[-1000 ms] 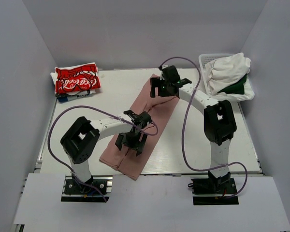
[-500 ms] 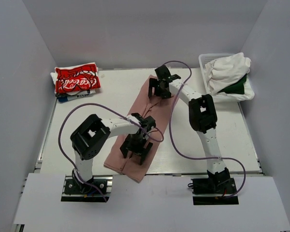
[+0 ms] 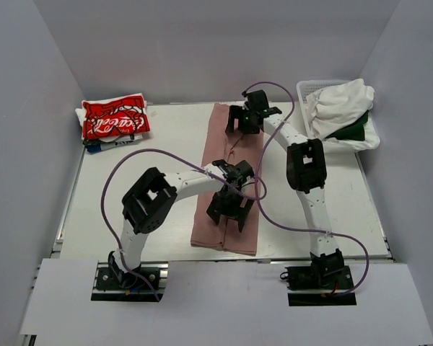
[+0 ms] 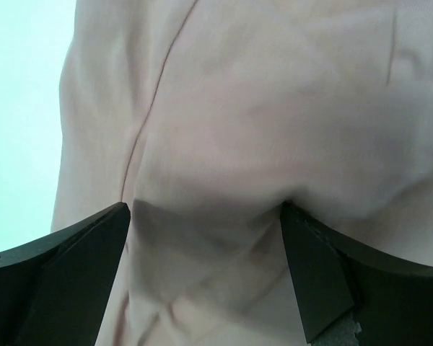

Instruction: Fold and stack the t-shirts

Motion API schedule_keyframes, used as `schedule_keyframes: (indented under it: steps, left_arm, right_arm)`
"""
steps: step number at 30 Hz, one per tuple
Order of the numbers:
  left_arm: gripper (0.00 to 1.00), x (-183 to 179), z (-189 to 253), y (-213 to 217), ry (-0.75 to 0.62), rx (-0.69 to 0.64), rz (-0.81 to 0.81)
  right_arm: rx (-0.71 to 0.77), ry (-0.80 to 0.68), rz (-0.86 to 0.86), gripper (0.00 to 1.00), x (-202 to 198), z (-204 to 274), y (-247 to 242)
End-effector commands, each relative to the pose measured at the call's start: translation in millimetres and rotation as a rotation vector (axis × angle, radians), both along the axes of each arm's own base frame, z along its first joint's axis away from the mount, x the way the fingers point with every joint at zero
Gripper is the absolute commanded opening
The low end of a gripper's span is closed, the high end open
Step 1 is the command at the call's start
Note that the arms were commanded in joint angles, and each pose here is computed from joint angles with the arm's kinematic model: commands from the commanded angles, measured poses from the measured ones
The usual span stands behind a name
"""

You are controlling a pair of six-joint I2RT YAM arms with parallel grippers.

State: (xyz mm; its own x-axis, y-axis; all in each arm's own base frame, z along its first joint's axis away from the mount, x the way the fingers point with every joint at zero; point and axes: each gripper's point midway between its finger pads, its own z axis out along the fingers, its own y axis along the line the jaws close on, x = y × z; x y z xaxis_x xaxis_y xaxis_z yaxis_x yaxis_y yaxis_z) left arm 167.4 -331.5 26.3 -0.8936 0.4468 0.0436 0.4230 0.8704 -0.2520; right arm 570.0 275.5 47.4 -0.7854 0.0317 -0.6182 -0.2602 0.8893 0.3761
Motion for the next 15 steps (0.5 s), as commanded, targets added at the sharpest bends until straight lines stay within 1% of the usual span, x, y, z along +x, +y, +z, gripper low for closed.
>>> schedule_keyframes:
  steps: [1,2,3,4,5,6,7,8,9,10,11,12,13,14,15]
  left_arm:
    - [1.0,39,48,-17,-0.266,-0.135,0.044]
    - [1.0,39,60,-14,-0.3,-0.14,0.042]
    - [1.0,40,71,-11,-0.329,-0.151,0.049]
    - [1.0,38,95,-5,-0.368,-0.187,0.068]
    - [1.0,39,102,1,-0.396,-0.189,0.076]
    - [1.0,30,97,15,-0.377,-0.154,0.114]
    - [1.0,29,99,24,-0.396,-0.144,0.138]
    - [1.0,18,97,42,-0.389,-0.12,0.16]
    - [1.0,16,93,54,-0.38,-0.098,0.221]
    - [1.0,9,85,76,-0.383,-0.054,0.268]
    - [1.0,5,80,87,-0.383,-0.025,0.309]
    - [1.0,1,76,95,-0.38,-0.007,0.379]
    - [1.0,-2,71,103,-0.379,0.009,0.408]
    - [1.0,-11,53,121,-0.359,0.065,0.431]
    - [1.0,-15,51,124,-0.355,0.056,0.467]
  right_arm:
    - [0.005,-0.169,0.124,0.9,-15,87,12]
    - [0.013,-0.199,0.128,0.9,-22,106,12]
    - [0.009,-0.215,0.127,0.9,-23,115,10]
    - [0.018,-0.233,0.131,0.9,-31,131,9]
    - [0.016,-0.221,0.136,0.9,-36,130,8]
    - [0.031,-0.27,0.137,0.9,-45,162,8]
    - [0.009,-0.22,0.131,0.9,-57,141,2]
    - [0.007,-0.222,0.127,0.9,-62,144,0]
    - [0.019,-0.293,0.104,0.9,-72,181,-5]
    - [-0.034,-0.194,0.054,0.9,-90,135,-20]
    - [-0.042,-0.205,0.032,0.9,-96,133,-23]
    - [-0.012,-0.29,0.002,0.9,-109,178,-37]
    - [-0.072,-0.177,0.018,0.9,-145,118,-42]
    - [-0.057,-0.197,-0.001,0.9,-163,132,-49]
    - [-0.064,-0.164,0.016,0.9,-196,119,-53]
